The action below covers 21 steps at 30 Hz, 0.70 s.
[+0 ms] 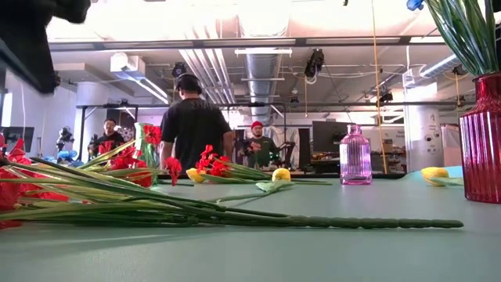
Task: Sort flowers into vase by color
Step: Put the middle red flower into the purple vase
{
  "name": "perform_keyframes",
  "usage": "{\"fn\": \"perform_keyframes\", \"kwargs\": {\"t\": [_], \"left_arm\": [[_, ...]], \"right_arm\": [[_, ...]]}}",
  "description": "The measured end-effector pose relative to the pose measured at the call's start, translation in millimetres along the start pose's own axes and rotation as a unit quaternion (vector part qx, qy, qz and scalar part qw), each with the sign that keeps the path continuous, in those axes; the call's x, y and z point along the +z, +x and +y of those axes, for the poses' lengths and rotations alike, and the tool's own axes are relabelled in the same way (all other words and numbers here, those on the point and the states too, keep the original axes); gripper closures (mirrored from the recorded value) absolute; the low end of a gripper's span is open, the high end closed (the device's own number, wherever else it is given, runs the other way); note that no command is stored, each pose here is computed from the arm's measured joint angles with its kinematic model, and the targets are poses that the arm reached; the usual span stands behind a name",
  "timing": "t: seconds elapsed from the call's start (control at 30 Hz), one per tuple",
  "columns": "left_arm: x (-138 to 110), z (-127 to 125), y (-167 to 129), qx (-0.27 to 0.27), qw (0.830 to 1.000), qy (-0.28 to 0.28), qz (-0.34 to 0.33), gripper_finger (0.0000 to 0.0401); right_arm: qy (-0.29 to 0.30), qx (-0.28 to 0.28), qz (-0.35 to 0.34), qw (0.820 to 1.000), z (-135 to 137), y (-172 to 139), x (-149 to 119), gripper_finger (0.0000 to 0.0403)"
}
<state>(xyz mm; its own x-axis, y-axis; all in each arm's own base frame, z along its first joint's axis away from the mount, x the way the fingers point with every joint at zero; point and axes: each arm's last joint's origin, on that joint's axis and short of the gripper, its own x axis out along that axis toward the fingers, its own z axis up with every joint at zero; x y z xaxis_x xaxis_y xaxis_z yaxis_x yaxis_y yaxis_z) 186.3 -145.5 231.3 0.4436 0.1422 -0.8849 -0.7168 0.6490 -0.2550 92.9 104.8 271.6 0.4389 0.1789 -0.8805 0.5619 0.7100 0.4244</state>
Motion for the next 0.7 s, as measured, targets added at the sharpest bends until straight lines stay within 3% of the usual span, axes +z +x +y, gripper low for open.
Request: {"fn": "perform_keyframes", "kwargs": {"t": [0.37,0.7], "left_arm": [[9.5,3.5,51.5,0.147,0.989,-0.008,0.013,0.0236],[19.0,6.4,77.0,0.199,0.980,0.016,0.023,0.0205]], "right_arm": [[0.001,0.001,-0.002,1.000,1.6,1.4,-0.1,0.0138],[0.008,0.015,-0.016,1.000,4.5,1.3,0.7,0.0140]]}}
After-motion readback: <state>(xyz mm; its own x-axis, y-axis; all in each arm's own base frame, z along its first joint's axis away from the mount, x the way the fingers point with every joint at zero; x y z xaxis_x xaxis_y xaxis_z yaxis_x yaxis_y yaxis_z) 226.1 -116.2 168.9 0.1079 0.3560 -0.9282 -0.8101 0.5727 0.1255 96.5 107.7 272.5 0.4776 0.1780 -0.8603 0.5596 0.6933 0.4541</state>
